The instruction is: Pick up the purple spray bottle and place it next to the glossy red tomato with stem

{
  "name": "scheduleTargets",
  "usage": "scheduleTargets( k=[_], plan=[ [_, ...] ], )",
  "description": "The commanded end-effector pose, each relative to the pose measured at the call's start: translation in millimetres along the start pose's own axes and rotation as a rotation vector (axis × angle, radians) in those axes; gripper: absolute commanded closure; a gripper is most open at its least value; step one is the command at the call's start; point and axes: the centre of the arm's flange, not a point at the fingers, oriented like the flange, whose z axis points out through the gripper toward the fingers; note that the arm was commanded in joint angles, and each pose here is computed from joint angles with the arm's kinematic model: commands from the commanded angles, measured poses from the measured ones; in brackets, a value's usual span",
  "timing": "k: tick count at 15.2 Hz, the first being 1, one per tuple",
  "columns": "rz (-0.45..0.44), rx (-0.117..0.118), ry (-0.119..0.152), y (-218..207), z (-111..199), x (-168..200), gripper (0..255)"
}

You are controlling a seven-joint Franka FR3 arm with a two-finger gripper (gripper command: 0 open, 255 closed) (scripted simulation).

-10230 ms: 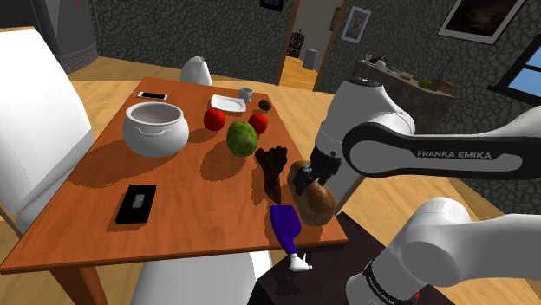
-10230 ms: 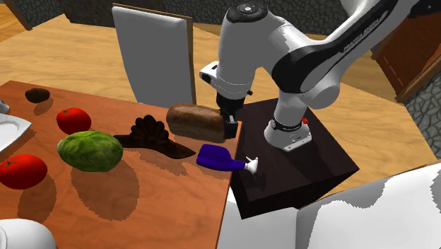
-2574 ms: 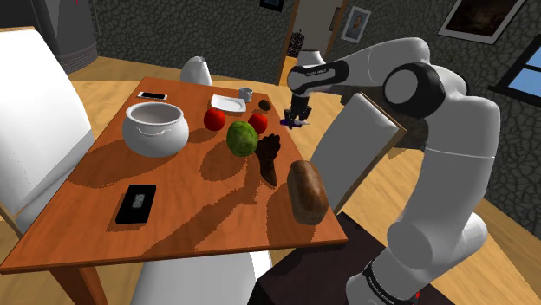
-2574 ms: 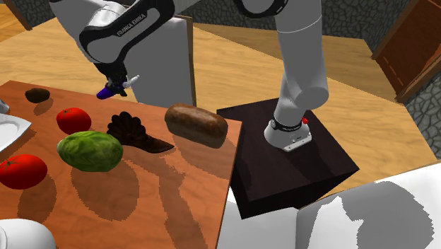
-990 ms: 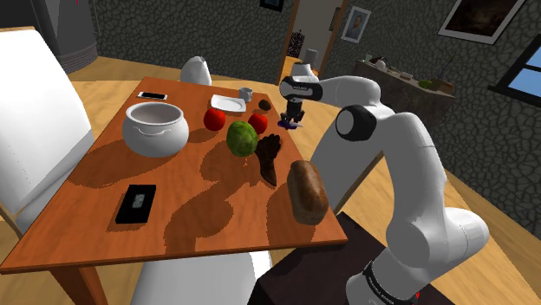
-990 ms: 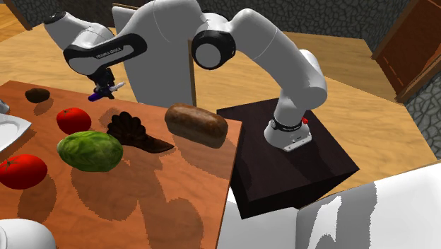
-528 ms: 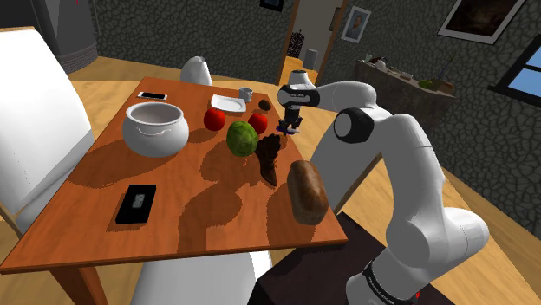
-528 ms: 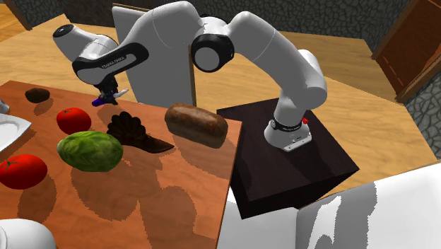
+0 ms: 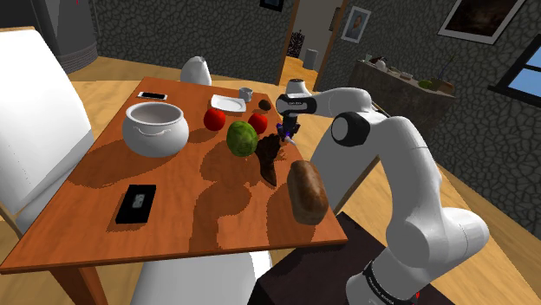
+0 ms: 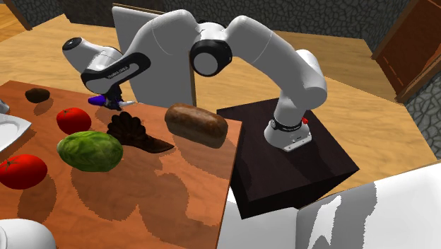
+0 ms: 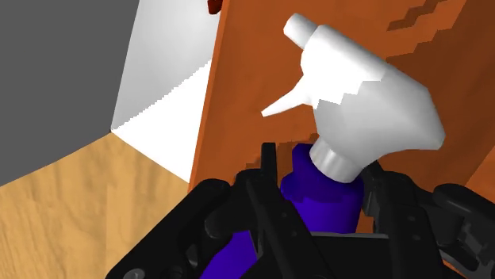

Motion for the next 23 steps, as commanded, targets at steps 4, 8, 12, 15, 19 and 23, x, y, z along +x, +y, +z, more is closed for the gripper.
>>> scheduleTargets(
  k=[4,8,12,15,19,23],
  plan=[
    [0.000,0.000,0.001,-4,26,0,255],
    [0.000,0.000,0.001,-5,30,0,255],
    [0.000,0.000,0.001,-5,30,0,255],
    [0.000,0.000,0.001,-6,32,0,0],
    [0.000,0.000,0.001,-5,17,0,0],
    [0.000,0.000,0.001,-5,-20,0,0]
  ],
)
